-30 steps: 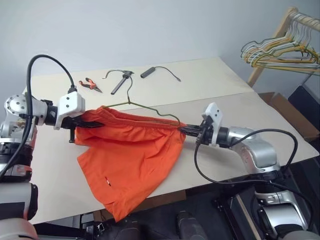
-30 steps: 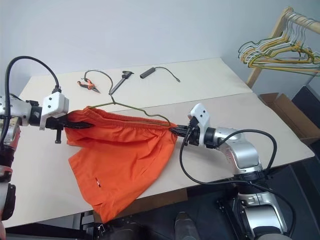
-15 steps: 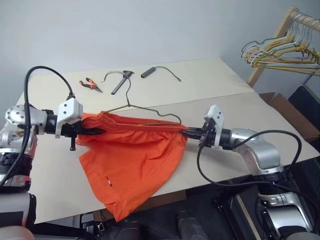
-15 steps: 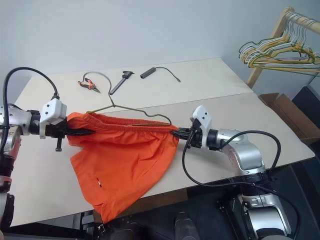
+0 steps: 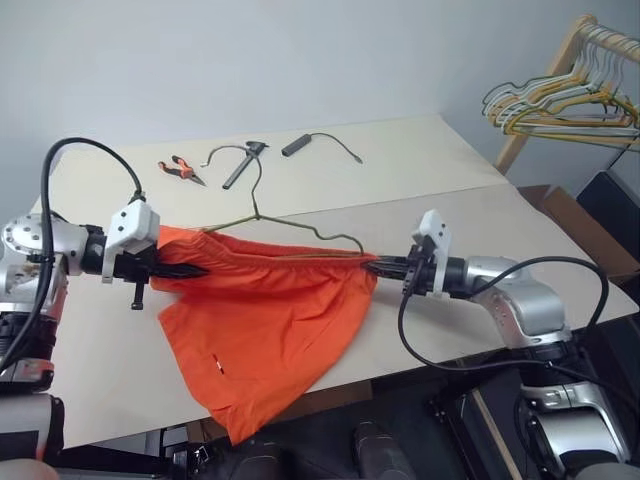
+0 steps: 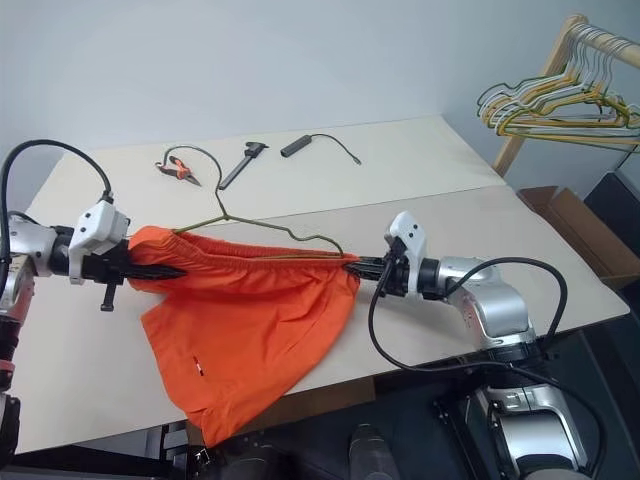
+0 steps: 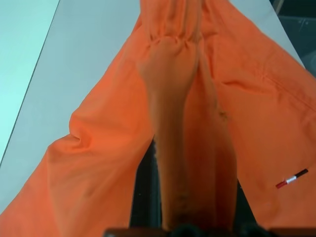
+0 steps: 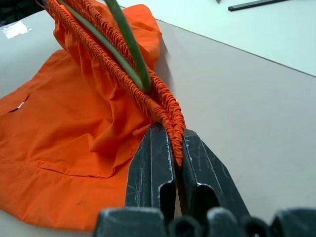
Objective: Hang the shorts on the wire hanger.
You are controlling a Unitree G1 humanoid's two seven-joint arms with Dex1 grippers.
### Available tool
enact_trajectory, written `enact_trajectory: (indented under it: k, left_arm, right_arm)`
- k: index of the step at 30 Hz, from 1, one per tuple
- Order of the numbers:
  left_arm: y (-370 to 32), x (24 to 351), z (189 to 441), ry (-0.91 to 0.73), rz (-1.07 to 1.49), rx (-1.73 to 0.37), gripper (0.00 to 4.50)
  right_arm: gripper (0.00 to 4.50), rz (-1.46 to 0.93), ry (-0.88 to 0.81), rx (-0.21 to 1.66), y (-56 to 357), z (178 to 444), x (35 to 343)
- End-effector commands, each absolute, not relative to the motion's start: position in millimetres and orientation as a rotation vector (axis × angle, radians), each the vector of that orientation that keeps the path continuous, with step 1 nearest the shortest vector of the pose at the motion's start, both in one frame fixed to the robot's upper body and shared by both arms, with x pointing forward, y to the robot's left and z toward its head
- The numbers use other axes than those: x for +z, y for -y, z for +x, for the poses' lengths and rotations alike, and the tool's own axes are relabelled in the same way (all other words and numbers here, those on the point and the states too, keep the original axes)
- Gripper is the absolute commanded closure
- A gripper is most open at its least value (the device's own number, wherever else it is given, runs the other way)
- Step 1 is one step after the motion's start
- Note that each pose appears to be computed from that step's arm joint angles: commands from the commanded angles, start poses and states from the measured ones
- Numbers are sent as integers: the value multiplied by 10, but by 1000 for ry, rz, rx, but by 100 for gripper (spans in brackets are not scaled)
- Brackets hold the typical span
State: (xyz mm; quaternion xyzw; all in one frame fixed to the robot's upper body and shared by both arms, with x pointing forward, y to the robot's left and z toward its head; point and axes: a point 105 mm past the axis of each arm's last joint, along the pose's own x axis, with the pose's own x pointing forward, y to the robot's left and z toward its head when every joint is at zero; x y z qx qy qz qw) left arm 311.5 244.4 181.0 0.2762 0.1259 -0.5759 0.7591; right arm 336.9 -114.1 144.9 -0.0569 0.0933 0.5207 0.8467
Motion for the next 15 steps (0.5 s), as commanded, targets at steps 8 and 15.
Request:
enact_trajectory:
  k: [8,15]
  left_arm:
    - [-2687,1764,3192,-359,768,-1108,450]
    - [-2600,1597,3171,-407,854,-1183,450]
  right_arm:
    - [448,-194,-181,1032,1473,3394,1604]
    - [448,-277,-133,1129,1285,3285,1764]
